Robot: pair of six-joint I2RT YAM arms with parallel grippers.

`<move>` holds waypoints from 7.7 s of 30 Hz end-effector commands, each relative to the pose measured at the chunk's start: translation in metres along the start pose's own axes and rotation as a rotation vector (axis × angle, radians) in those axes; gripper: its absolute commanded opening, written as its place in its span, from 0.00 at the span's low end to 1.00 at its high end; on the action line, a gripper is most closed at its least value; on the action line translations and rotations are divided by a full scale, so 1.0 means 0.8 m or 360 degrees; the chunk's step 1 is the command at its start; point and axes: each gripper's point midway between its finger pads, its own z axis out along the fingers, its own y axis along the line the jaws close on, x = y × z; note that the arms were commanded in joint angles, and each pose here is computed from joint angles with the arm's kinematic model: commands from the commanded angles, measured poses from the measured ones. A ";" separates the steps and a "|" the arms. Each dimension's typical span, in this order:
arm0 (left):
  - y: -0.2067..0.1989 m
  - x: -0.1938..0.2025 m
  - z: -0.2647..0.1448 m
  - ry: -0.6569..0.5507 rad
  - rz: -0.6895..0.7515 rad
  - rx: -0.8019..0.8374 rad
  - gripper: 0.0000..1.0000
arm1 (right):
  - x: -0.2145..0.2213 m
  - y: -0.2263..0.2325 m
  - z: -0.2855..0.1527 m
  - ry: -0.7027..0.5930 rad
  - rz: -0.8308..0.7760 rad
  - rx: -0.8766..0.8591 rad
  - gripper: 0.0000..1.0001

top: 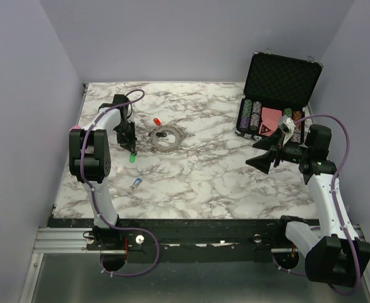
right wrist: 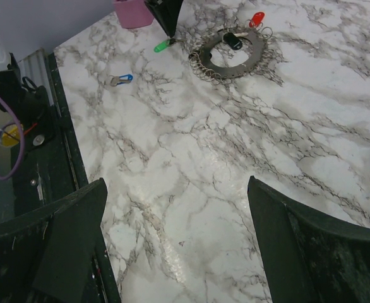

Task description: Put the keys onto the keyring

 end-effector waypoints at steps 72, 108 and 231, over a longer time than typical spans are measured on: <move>-0.452 0.293 -0.238 -0.1289 0.1863 0.1684 0.00 | 0.054 0.120 0.011 0.0293 -0.0517 -0.0718 0.82; -0.421 0.341 -0.236 -0.1968 0.1992 0.1951 0.00 | 0.057 0.169 0.017 0.0172 -0.0708 -0.1042 0.41; -0.409 0.363 -0.222 -0.1526 0.1712 0.2072 0.00 | 0.057 0.185 0.032 0.0050 -0.0455 -0.1092 0.34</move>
